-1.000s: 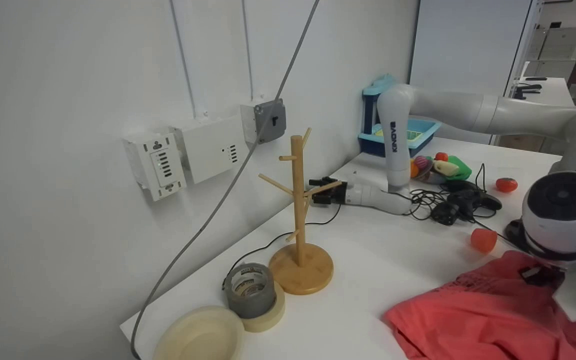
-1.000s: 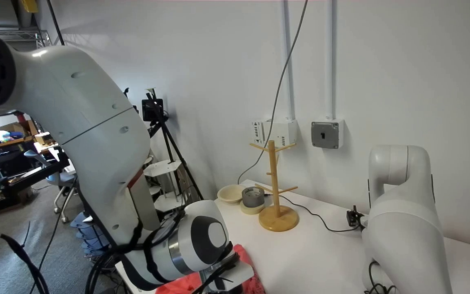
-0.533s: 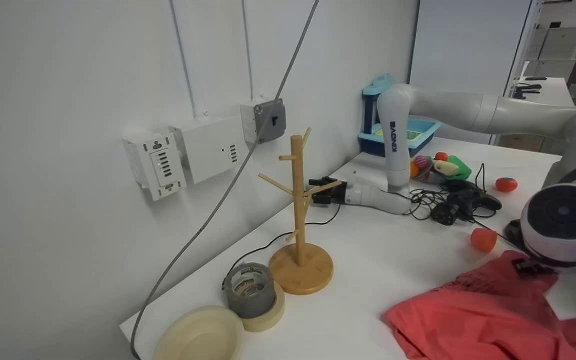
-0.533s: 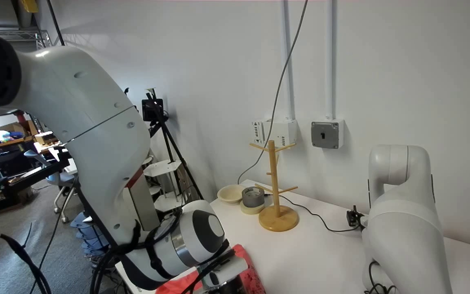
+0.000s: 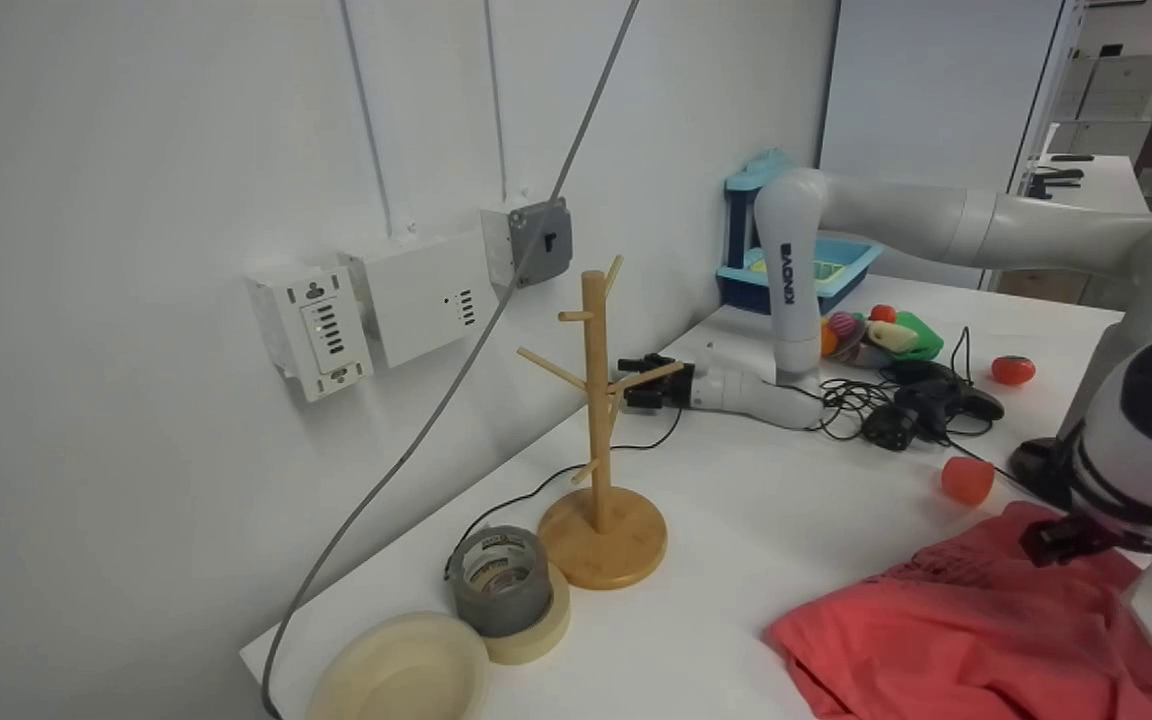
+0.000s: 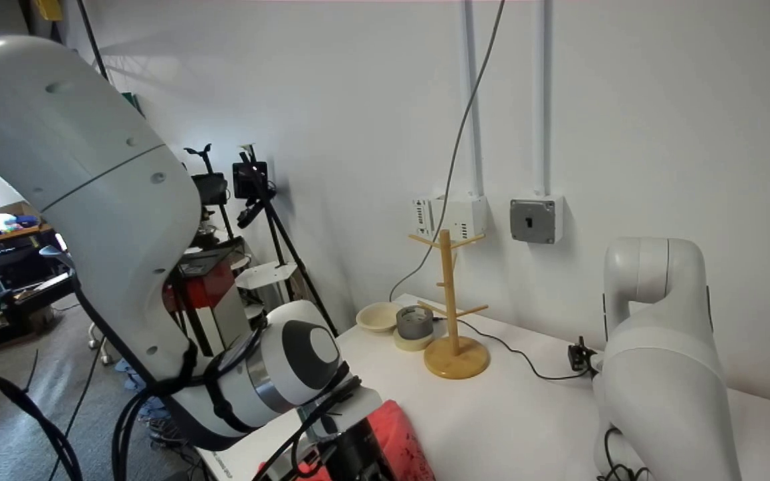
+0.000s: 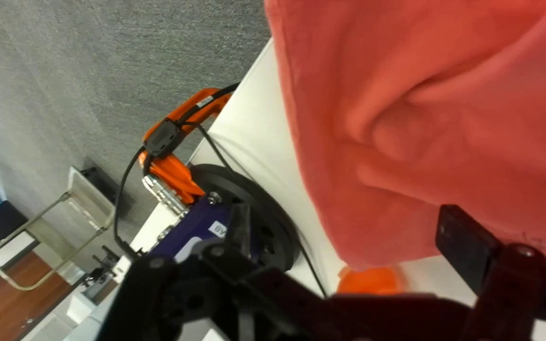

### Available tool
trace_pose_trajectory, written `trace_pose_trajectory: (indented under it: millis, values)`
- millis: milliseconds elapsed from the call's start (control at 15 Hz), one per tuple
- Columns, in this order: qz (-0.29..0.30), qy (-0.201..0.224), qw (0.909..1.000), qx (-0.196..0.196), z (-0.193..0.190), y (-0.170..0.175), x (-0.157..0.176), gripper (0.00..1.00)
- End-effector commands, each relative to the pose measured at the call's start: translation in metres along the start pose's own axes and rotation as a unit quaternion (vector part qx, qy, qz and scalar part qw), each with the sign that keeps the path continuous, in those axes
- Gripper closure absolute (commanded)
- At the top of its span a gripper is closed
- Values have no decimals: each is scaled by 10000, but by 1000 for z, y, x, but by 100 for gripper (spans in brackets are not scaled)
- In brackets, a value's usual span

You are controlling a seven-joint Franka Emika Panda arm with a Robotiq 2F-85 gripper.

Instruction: Unfold the shirt

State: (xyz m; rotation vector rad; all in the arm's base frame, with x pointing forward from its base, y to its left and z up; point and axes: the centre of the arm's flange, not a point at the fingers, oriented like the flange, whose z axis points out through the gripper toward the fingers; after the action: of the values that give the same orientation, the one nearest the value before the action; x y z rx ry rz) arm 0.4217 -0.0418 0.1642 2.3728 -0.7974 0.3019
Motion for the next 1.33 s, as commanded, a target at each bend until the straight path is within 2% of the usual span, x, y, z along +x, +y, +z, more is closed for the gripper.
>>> trace_pose_trajectory:
  millis: [0,200,333,733,1000,1267]
  values:
    - [-419,-399,9950,814,-20,24,5,0]
    - [-672,-774,9841,1453,-21,29,11,0]
    - [-830,-1074,9756,1724,-14,27,9,0]
    - [-1247,-1709,9594,1863,3,0,-16,0]
    - [-1259,-1695,9563,2021,-7,-17,-18,0]
    - [-1194,-1584,9601,1974,-5,-35,-14,0]
